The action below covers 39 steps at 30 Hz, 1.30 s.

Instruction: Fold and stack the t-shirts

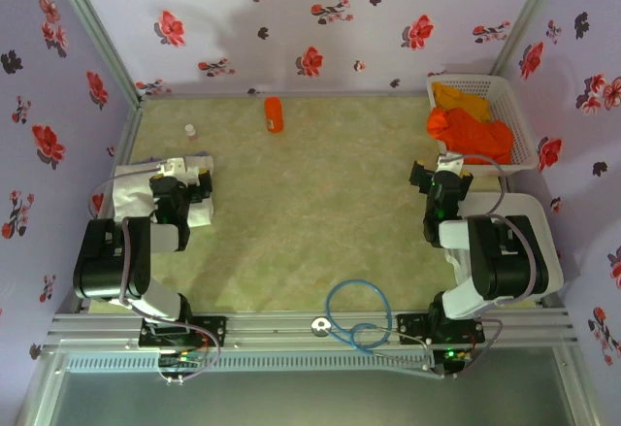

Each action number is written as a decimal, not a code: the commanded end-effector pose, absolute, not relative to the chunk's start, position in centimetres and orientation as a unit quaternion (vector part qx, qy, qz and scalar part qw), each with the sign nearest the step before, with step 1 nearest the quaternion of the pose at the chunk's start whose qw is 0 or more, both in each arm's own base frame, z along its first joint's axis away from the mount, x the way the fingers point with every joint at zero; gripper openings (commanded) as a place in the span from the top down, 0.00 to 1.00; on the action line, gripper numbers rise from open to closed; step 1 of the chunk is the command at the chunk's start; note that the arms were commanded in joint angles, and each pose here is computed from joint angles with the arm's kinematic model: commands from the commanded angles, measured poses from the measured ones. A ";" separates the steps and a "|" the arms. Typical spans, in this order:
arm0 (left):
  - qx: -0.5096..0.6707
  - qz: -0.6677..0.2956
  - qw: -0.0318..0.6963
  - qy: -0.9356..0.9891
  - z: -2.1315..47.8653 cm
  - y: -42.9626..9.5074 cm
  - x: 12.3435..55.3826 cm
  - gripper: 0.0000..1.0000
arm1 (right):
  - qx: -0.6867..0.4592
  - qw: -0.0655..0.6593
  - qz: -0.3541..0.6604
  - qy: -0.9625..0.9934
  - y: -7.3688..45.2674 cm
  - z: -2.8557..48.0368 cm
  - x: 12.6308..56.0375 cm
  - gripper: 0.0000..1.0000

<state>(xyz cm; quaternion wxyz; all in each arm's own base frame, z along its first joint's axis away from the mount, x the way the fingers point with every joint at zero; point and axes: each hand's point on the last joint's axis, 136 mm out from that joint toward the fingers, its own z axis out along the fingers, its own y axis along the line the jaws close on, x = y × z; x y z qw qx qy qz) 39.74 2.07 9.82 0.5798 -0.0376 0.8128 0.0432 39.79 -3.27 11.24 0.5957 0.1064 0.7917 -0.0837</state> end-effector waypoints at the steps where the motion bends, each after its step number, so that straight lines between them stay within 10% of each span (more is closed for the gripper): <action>1: -0.028 0.045 0.572 0.818 9.5 2.0 39.8 0.00 | 0.118 0.567 -0.065 0.813 -3.3 8.8 39.1 0.01; 39: -0.001 0.018 0.572 0.820 9.4 0.9 39.9 0.00 | 0.046 0.567 0.038 0.822 -0.7 8.7 39.8 0.01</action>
